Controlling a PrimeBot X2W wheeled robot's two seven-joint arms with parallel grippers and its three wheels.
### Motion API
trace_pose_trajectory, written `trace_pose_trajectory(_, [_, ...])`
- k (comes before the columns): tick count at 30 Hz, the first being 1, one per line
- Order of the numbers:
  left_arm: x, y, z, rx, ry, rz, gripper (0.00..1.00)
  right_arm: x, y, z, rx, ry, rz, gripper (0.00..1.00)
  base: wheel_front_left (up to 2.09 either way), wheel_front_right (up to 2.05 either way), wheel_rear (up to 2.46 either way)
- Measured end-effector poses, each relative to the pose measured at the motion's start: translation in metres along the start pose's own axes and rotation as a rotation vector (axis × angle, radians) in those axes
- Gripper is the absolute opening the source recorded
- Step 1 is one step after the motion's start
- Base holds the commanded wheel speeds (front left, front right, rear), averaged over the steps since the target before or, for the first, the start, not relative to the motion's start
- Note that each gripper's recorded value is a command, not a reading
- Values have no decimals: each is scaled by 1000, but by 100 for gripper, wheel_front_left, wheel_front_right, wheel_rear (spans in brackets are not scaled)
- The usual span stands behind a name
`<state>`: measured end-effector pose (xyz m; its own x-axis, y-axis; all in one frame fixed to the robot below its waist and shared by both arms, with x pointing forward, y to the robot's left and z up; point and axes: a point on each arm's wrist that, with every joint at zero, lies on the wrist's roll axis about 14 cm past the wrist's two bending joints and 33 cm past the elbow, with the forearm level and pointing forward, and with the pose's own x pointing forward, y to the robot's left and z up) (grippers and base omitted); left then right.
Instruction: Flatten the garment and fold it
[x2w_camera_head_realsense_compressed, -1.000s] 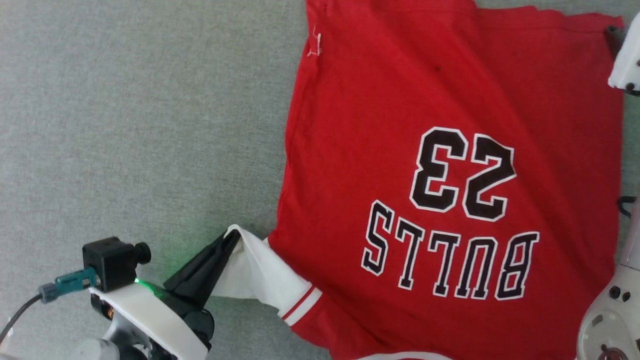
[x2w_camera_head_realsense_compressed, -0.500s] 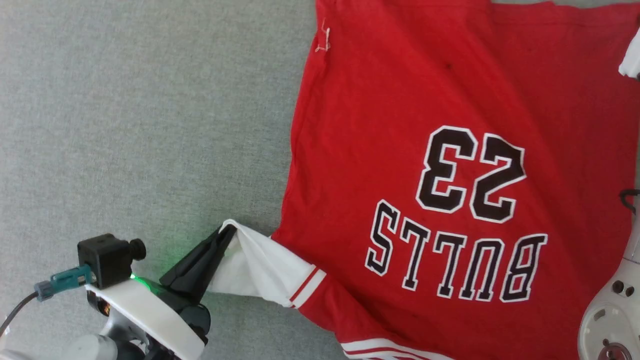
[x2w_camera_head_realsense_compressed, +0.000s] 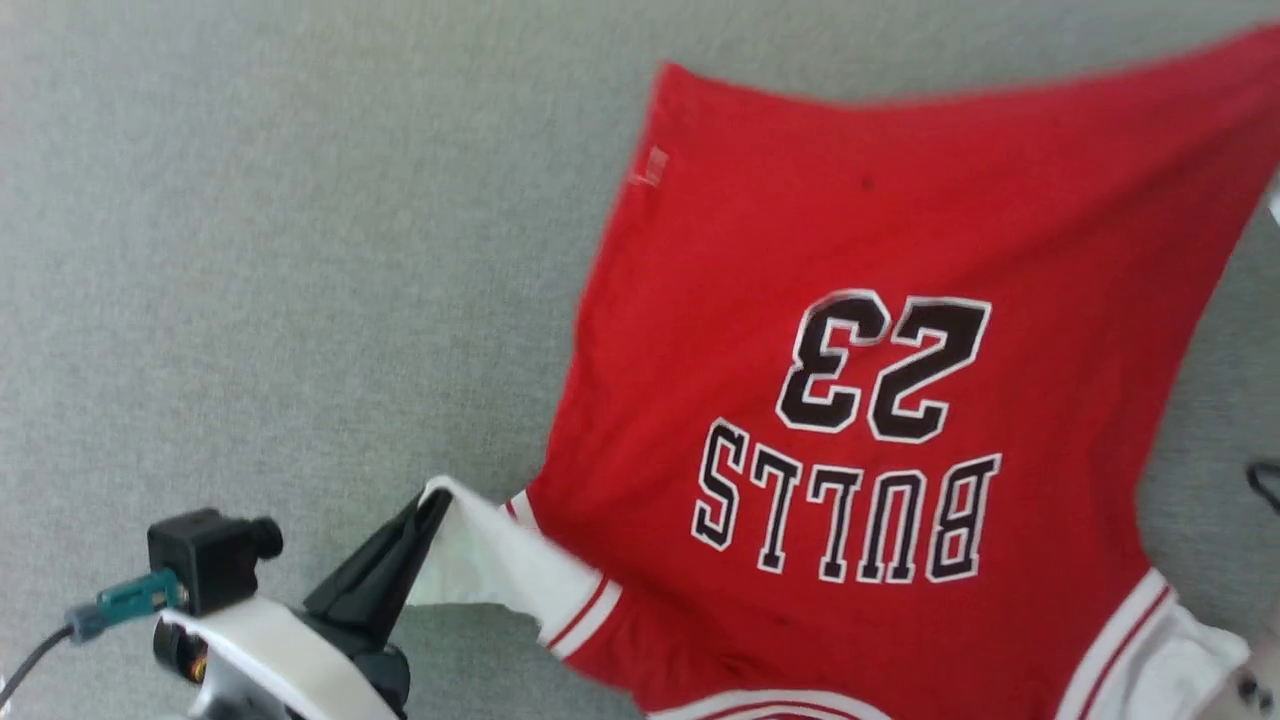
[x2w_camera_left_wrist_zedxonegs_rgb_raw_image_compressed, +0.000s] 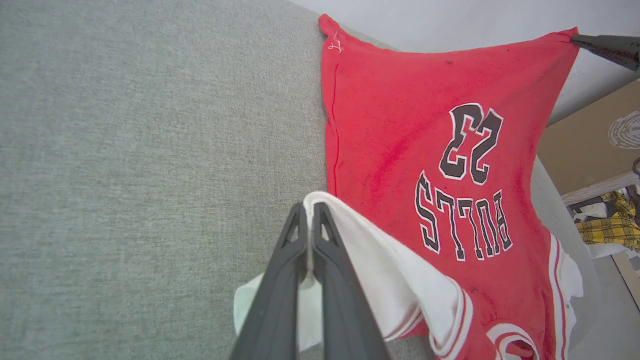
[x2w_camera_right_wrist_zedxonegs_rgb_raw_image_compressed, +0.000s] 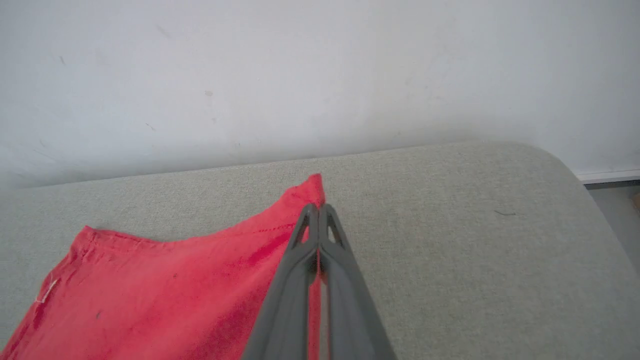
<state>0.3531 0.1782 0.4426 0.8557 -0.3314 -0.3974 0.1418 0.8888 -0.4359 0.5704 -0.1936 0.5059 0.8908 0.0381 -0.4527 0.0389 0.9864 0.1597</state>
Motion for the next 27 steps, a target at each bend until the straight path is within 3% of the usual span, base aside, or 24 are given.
trace_pose_trajectory(7, [-17, -19, 7, 17, -30, -29, 0, -86, -54, -3, 70, -79, -86, 0, 0, 0, 0])
trace_pose_trajectory(14, [-21, -38, 14, 41, -43, -86, 0, -160, -105, -63, 111, 33, -207, 0, 0, 0, 0])
trace_pose_trajectory(19, [-23, -43, 16, 47, -48, -99, 0, -178, -112, -140, 145, 214, -211, 0, 0, 0, 0])
trace_pose_trajectory(27, [-29, -52, 8, 47, -17, -116, 0, -172, -88, -219, 90, 317, -167, 0, 0, 0, 0])
